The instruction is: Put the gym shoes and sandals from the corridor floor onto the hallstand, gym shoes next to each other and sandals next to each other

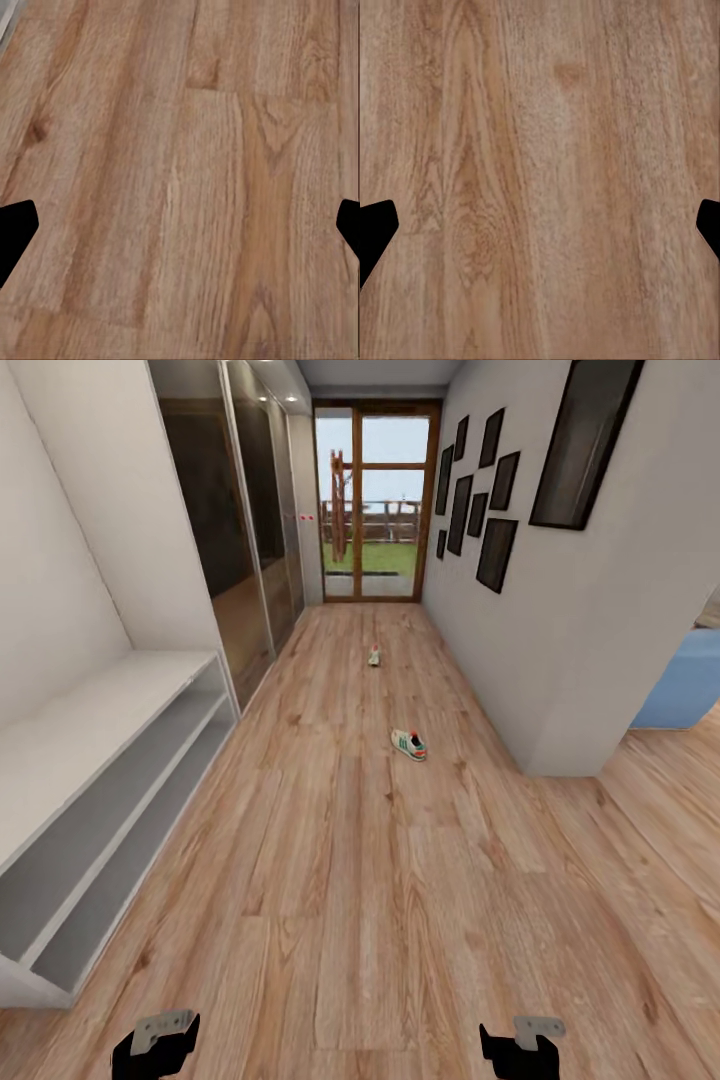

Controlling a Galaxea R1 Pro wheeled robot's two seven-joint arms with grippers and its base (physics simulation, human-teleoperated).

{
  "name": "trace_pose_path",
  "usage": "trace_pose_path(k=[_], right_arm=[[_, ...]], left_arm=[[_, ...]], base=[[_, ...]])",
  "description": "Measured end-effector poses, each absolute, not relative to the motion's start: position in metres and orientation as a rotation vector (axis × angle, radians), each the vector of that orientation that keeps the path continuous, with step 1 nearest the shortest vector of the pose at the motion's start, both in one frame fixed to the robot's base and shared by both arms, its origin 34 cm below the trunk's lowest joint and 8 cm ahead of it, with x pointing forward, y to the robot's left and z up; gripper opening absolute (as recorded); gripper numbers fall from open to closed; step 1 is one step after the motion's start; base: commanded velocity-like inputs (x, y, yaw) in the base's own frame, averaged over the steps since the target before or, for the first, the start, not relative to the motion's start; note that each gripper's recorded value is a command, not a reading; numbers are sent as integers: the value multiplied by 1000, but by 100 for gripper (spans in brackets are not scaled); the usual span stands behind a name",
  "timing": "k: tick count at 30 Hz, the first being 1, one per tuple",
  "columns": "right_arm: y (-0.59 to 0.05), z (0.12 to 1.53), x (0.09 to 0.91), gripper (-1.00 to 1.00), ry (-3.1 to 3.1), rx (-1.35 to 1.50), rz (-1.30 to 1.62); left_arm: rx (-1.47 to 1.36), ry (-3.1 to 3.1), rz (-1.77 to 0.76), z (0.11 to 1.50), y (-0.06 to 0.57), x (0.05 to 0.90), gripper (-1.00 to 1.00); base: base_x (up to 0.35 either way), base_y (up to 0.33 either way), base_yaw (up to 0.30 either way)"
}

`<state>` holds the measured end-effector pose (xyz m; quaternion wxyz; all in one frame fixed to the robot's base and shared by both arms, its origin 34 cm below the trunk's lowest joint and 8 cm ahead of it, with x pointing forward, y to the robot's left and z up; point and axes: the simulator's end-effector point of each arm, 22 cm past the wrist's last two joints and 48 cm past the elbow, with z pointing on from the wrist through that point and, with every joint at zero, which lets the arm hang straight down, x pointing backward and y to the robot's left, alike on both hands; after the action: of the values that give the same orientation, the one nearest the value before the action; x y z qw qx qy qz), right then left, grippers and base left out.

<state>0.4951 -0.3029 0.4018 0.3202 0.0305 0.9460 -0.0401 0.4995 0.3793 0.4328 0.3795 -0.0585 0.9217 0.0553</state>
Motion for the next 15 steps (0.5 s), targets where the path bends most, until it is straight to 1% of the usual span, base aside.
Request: trace_pose_path(k=[15], right_arm=[[-303,402,496,100,2485,80,-105]], left_arm=[[-149,2354,141,433,379,500,100]], base=[[323,-150,0]])
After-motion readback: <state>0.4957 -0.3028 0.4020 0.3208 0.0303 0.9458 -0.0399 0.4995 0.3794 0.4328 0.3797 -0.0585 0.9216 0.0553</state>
